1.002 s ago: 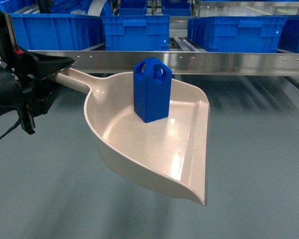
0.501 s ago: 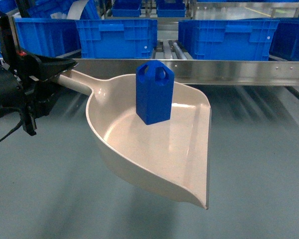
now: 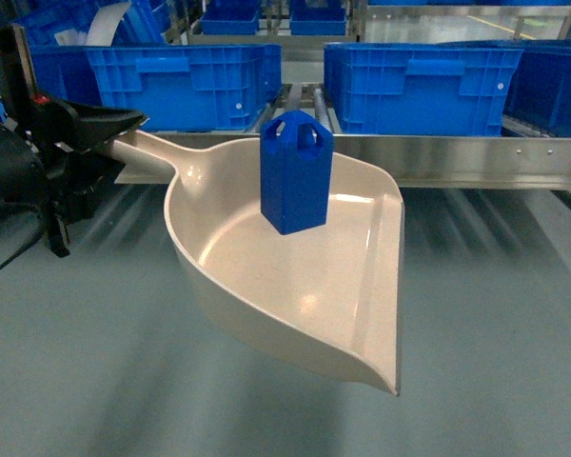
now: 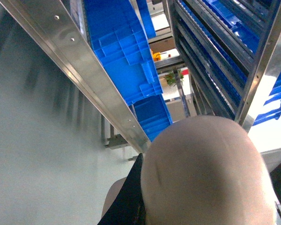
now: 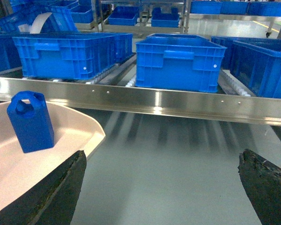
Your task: Place part in tray to right shelf
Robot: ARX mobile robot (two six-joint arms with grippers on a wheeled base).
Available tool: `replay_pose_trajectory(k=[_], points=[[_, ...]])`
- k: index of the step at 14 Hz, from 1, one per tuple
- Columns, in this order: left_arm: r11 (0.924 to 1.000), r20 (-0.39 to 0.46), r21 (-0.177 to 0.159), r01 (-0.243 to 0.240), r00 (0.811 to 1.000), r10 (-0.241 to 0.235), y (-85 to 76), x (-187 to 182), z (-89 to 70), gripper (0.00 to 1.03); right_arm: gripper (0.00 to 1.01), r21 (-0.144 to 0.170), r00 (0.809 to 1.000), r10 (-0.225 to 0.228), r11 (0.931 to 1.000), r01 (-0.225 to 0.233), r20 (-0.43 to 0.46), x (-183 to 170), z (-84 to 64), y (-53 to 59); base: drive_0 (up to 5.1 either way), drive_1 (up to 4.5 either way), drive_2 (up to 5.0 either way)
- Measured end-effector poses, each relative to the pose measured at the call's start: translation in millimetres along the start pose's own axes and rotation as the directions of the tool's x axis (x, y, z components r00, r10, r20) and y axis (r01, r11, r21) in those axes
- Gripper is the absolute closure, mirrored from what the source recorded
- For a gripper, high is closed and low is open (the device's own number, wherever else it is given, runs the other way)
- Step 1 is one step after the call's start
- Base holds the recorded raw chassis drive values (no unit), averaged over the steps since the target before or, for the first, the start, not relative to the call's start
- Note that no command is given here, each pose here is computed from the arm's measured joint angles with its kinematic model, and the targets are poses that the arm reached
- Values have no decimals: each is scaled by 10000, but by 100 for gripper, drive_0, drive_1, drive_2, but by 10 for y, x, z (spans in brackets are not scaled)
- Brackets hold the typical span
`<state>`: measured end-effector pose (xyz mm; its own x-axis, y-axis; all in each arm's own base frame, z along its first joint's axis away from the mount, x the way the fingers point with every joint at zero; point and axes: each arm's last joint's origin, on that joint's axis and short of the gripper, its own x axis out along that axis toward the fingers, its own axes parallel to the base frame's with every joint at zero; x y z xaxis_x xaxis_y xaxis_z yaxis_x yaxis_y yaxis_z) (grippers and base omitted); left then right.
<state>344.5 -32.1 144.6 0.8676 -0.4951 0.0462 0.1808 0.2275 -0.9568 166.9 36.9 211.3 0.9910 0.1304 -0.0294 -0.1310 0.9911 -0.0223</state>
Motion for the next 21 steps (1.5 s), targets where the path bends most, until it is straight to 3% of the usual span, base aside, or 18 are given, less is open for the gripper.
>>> replay_pose_trajectory(k=[3, 21], points=[[10000, -82, -5, 3, 10000, -3, -3, 9, -20, 87, 3, -1, 10000, 4, 10000, -4, -4, 0, 0, 1, 313, 196, -488], [10000, 49, 27, 18, 10000, -19, -6, 7, 6, 87, 3, -4, 10000, 5, 10000, -5, -38, 6, -5, 1, 21, 454, -413]])
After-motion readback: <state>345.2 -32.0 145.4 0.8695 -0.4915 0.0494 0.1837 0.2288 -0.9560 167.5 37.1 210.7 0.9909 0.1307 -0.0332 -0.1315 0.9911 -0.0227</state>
